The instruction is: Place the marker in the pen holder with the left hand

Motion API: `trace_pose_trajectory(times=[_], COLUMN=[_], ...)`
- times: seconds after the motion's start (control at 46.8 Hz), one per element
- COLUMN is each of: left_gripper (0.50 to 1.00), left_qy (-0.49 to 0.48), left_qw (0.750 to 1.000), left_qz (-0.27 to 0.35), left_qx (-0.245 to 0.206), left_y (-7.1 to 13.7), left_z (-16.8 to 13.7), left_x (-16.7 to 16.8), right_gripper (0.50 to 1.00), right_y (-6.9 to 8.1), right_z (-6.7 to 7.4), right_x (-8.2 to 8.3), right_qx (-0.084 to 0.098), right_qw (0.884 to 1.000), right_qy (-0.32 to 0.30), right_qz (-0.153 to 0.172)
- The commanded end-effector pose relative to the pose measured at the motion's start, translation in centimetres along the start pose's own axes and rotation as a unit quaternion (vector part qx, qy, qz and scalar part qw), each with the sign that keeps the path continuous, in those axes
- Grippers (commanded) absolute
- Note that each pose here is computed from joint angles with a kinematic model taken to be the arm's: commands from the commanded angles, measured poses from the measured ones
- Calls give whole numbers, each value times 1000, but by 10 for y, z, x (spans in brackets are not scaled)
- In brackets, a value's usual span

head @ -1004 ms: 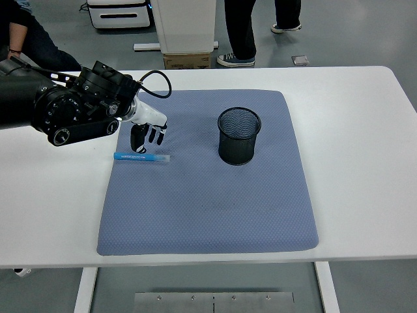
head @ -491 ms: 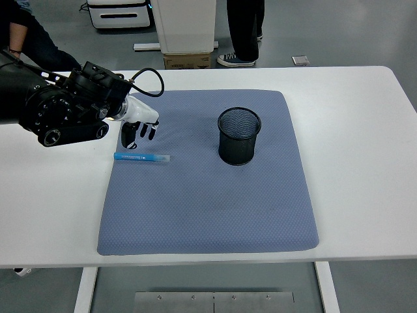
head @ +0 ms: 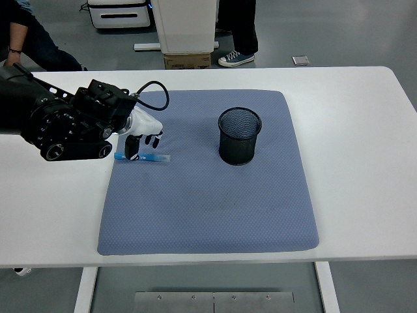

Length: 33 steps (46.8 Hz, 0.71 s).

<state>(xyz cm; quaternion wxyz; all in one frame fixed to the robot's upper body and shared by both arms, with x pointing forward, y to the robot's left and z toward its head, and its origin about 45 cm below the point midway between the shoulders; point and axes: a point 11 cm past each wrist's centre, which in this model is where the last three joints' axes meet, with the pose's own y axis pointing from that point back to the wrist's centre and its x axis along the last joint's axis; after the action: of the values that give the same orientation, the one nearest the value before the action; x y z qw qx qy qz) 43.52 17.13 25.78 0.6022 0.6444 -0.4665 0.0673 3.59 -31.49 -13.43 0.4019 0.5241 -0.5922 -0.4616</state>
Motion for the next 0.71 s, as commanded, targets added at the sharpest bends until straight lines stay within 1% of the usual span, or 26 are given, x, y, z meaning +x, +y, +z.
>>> trace_pose_trajectory(times=[0.0, 0.192, 0.278, 0.321, 0.406, 0.47, 0.684], left_gripper=[739, 739, 730, 722, 681, 675, 628], left_qy=[0, -7, -7, -7, -11, -12, -13], left_qw=[1000, 1000, 1000, 1000, 1000, 1000, 1000], left_qz=[4, -2, -3, -3, -3, -5, -11], left_qx=[1, 0, 0, 0, -3, -5, -8], left_y=[0, -3, -4, -4, -4, -5, -7], left_z=[-1, 3, 4, 4, 7, 9, 12], left_x=[0, -6, -7, -7, -7, -8, -13], right_gripper=[1000, 1000, 1000, 1000, 1000, 1000, 1000], right_y=[0, 0, 0, 0, 0, 0, 0], right_z=[0, 0, 0, 0, 0, 0, 0], right_x=[0, 0, 0, 0, 0, 0, 0], right_qx=[0, 0, 0, 0, 0, 0, 0], right_qw=[1000, 1000, 1000, 1000, 1000, 1000, 1000], right_qy=[0, 0, 0, 0, 0, 0, 0], right_qz=[0, 0, 0, 0, 0, 0, 0])
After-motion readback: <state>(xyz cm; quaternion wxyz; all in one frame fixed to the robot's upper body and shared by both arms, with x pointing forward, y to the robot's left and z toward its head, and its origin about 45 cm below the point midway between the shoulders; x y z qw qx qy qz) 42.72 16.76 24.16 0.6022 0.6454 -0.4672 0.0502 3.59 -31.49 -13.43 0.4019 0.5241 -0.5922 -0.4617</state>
